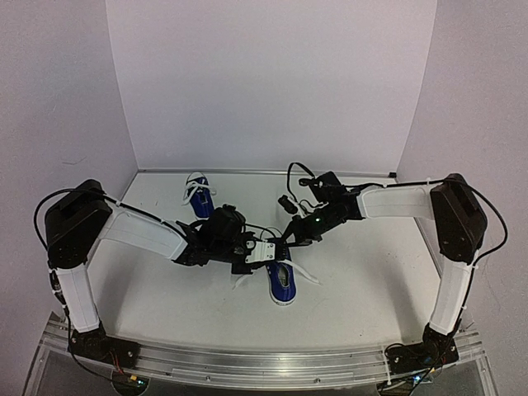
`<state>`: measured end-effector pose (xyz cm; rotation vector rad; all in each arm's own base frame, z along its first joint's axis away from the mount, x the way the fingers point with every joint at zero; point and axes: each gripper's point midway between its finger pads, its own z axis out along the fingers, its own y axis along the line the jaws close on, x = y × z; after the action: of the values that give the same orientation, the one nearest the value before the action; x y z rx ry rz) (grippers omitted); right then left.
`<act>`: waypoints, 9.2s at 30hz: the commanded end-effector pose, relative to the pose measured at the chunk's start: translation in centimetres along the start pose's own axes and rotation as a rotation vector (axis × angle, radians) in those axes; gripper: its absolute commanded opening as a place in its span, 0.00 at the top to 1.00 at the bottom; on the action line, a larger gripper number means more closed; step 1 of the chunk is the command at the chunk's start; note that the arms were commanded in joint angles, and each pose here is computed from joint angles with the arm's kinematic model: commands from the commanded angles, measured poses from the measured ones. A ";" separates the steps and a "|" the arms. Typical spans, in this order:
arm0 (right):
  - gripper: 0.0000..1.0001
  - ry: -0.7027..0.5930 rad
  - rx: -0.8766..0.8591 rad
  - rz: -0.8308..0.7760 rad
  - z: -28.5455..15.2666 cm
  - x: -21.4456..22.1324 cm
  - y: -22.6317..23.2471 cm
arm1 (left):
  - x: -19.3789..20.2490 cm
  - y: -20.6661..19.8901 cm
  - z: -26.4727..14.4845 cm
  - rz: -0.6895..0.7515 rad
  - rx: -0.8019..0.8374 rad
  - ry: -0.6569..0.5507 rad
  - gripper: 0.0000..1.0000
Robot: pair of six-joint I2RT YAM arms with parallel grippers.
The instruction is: Tie the shoes
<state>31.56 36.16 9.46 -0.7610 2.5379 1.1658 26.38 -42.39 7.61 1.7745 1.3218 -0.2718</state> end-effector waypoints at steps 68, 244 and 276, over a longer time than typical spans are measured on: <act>0.83 0.017 -0.198 -0.003 0.4 1.2 3.7 | 0.0 4.1 1.8 -0.453 -0.313 -0.190 1.00; 1.00 0.003 0.086 0.206 -0.3 8.1 -5.3 | 6.5 4.8 -1.6 -0.448 -0.067 0.142 1.00; 0.59 -0.133 0.102 0.120 -5.0 0.5 -6.6 | -0.4 1.3 -6.8 -0.290 0.024 -0.122 0.67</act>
<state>33.23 27.26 8.29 -0.4479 2.5687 1.0572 26.80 -35.17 10.73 1.4971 1.6397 -0.4760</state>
